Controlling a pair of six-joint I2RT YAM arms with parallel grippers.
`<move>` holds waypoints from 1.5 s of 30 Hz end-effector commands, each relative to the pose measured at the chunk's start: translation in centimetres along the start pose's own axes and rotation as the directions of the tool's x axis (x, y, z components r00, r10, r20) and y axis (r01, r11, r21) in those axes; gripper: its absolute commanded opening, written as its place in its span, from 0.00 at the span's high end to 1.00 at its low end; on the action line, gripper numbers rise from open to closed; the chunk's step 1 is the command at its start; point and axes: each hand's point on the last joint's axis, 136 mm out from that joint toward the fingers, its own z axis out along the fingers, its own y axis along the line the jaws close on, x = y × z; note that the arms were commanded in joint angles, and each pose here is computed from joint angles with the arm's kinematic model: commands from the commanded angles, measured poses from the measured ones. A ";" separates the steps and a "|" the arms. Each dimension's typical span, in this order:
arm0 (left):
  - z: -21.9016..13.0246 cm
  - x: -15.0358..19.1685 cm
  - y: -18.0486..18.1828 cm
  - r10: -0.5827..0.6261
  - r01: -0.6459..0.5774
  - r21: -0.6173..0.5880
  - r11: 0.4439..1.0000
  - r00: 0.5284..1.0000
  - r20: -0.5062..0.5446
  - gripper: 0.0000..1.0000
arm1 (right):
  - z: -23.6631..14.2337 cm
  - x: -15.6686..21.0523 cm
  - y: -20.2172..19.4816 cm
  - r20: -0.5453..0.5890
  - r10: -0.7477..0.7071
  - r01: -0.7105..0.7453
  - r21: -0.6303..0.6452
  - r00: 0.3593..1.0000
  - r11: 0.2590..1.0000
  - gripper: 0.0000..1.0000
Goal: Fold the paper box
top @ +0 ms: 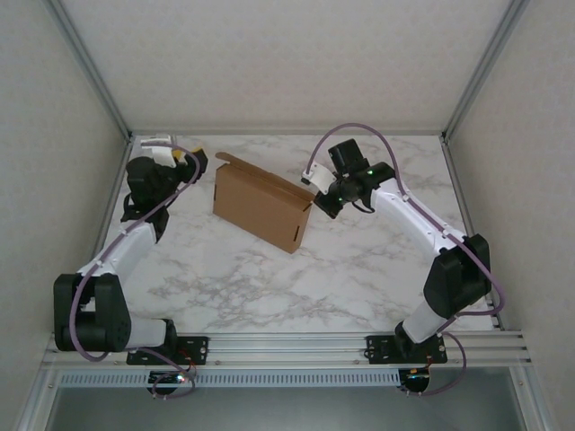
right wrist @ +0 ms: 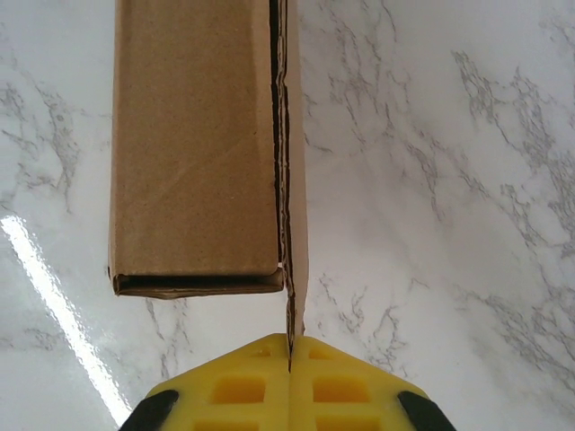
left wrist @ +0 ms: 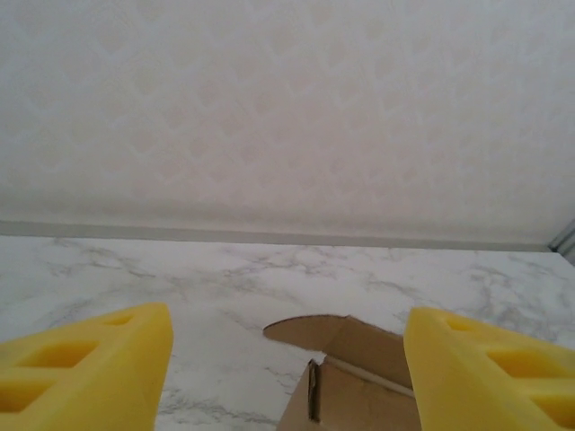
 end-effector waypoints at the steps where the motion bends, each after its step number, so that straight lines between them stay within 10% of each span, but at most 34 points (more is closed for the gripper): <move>1: 0.5 -0.6 0.5 -0.044 0.045 0.025 0.999 0.999 -0.004 0.32 | -0.6 -1.5 0.4 0.073 -0.025 0.026 -0.019 0.997 0.999 0.98; 9: -0.1 -5.4 -0.7 -0.180 0.192 -0.102 0.976 0.976 0.120 0.44 | -1.3 -1.5 1.3 0.089 -0.080 0.076 0.039 0.993 0.996 0.98; 15: 3.6 -7.2 -6.0 -0.181 0.169 -0.148 0.974 0.981 -0.070 0.50 | -1.0 -0.8 1.7 0.072 -0.159 0.147 0.152 0.985 0.977 0.98; 23: 3.0 -1.1 -12.7 -0.291 0.280 -0.082 0.957 0.931 -0.220 0.50 | -2.3 -0.3 1.9 0.113 -0.257 0.202 0.361 0.960 0.911 0.98; 45: -0.4 8.3 -14.4 -0.388 0.344 -0.183 0.921 0.848 -0.362 0.58 | -1.0 1.4 4.7 -0.006 -0.456 0.404 0.474 0.890 0.782 0.96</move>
